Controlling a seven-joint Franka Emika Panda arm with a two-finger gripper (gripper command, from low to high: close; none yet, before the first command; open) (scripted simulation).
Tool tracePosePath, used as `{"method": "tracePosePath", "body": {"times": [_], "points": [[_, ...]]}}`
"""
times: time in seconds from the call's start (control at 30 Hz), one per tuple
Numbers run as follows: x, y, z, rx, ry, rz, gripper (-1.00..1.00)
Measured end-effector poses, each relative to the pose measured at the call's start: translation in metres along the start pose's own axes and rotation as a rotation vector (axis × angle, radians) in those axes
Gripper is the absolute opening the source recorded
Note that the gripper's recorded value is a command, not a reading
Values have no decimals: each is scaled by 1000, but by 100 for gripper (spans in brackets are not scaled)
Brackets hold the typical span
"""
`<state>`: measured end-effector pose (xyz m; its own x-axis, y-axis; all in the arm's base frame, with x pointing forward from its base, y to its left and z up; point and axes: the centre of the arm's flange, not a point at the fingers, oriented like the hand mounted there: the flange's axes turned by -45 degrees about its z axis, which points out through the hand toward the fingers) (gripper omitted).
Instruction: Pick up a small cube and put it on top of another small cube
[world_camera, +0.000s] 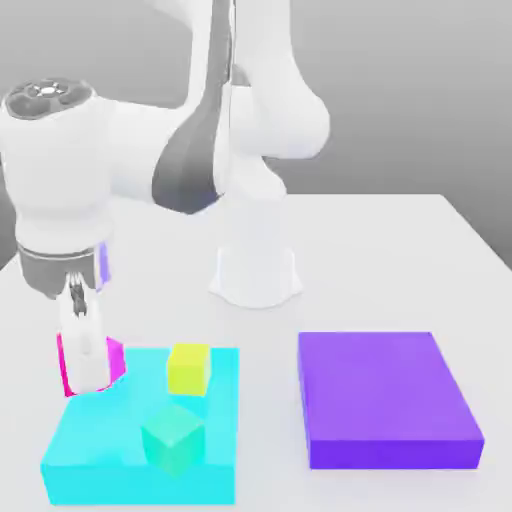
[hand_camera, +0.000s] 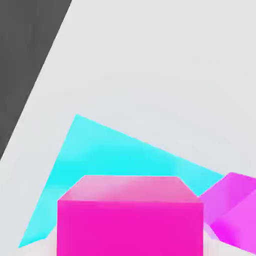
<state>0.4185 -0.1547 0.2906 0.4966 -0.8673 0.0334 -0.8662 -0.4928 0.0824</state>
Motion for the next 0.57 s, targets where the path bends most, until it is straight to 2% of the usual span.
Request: {"method": "tracePosePath", "body": {"times": [0.27,0.43,0.47,0.57], "points": [[-82,23,-22,79,-17,-306,-100],[-91,20,28,88,-19,-338,-100],[-92,20,36,88,-19,-338,100],[-92,20,36,88,-19,-338,100]]}}
